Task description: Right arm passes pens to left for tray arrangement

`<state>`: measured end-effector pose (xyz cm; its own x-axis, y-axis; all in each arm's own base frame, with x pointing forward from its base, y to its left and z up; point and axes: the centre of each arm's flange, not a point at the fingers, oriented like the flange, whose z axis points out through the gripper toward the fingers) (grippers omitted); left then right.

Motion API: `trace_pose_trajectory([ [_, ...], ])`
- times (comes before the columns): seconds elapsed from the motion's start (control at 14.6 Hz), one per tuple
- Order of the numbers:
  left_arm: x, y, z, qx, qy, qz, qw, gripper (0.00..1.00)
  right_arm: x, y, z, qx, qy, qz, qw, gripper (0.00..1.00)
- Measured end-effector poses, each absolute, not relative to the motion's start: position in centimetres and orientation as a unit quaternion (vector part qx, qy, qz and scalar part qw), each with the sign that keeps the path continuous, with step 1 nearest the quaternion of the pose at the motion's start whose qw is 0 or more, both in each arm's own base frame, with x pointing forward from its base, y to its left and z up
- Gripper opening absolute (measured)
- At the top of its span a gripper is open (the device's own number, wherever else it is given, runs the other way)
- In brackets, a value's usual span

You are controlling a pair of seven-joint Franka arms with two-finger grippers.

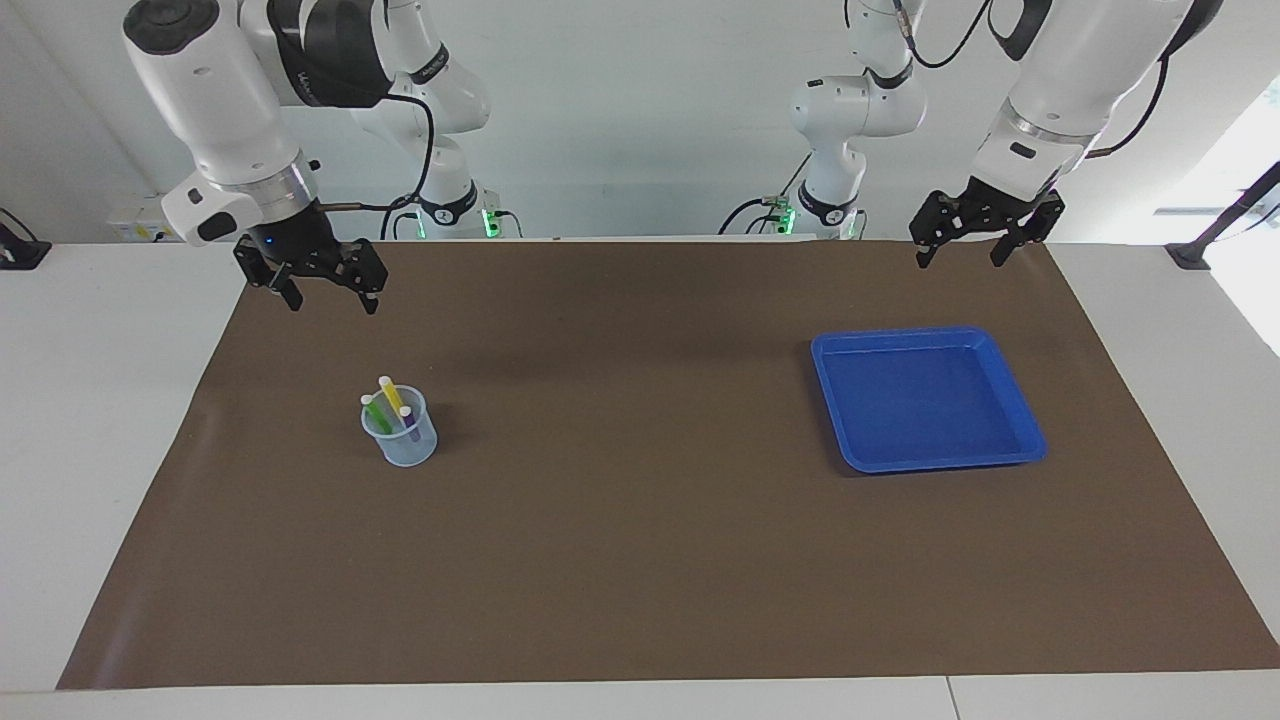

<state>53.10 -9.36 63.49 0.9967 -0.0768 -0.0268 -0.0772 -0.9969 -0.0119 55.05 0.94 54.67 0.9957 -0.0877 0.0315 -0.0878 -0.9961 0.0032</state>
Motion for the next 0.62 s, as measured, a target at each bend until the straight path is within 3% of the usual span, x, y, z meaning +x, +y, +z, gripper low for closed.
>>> trace_pose_trajectory([
  [0.62, 53.1, -9.4, 63.5, -0.999, 0.038, 0.013, 0.006, 1.00, 53.6, 0.7, 42.9, 0.998, -0.045, 0.039, 0.000, 0.99],
])
